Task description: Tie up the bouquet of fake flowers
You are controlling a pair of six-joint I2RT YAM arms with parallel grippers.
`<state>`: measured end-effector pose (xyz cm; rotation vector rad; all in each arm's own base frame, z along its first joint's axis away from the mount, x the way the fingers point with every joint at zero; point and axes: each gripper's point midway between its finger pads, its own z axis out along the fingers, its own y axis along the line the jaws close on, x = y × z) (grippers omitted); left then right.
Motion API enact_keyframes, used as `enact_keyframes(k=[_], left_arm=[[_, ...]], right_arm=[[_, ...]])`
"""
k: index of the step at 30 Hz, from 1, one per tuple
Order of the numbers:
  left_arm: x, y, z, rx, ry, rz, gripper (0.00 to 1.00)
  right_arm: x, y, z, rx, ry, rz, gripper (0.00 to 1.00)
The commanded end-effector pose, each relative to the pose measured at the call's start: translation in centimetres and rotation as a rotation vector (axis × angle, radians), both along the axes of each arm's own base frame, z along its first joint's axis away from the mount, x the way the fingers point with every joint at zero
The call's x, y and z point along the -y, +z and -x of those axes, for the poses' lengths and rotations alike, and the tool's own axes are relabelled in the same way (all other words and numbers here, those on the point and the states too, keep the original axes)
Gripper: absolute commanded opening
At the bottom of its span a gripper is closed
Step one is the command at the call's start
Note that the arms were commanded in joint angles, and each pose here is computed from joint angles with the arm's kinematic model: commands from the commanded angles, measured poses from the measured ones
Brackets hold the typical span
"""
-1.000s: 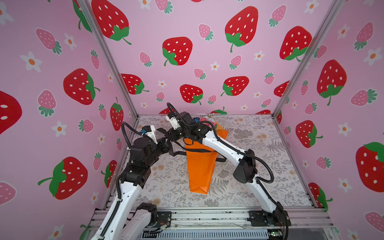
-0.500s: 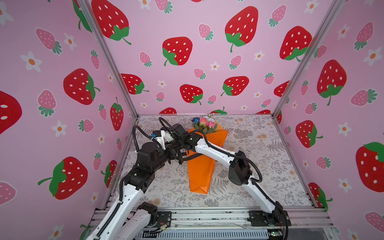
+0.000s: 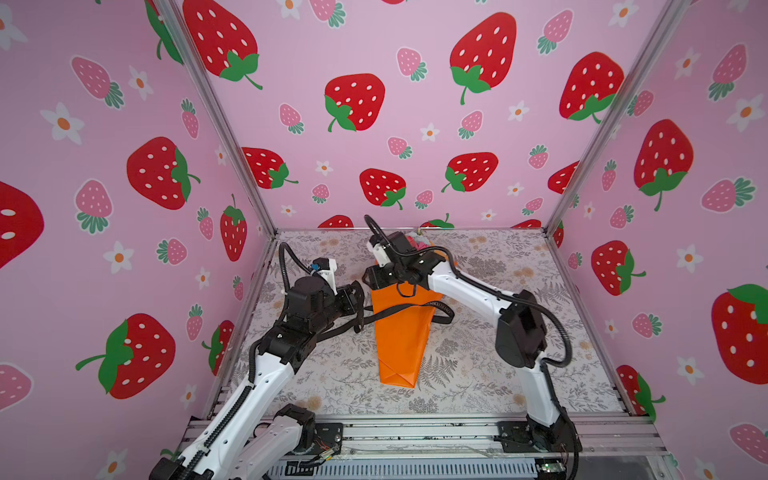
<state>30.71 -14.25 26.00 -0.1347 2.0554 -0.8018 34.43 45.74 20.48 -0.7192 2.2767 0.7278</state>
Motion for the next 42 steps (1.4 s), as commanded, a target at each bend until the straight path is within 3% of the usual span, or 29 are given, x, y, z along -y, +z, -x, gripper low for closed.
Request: enact_keyframes(k=[1, 5, 9, 14, 19, 23, 29, 42], left_arm=[[-0.2, 2.9, -1.1, 0.059, 0.028, -0.019, 0.00], [-0.7, 3.8, -2.9, 0.052, 0.074, -0.063, 0.00], [0.0, 4.2, -4.6, 0.030, 0.053, -0.089, 0.00], [0.9, 3.7, -6.2, -0.015, 0.018, -0.102, 0.00], [1.1, 3.0, -7.2, -0.064, -0.015, -0.103, 0.00], [0.9, 3.1, -7.6, -0.077, -0.030, -0.106, 0.00], [1.5, 3.1, -7.4, -0.082, -0.073, -0.091, 0.00], [2.1, 2.2, -6.7, -0.078, -0.117, -0.076, 0.00]], right_arm=[[4.8, 5.4, -0.9, 0.187, -0.192, -0.052, 0.57], [10.3, 6.4, 1.0, 0.277, -0.287, -0.060, 0.58], [11.8, 5.9, 4.7, 0.375, -0.238, 0.028, 0.64], [8.0, 4.0, 11.8, 0.525, -0.034, 0.208, 0.64], [2.0, -1.0, 16.8, 0.572, 0.230, 0.396, 0.47], [-2.8, -5.3, 20.4, 0.623, 0.430, 0.518, 0.46], [-7.8, -9.3, 20.8, 0.617, 0.567, 0.559, 0.45], [-12.5, -13.1, 14.7, 0.428, 0.551, 0.411, 0.61]])
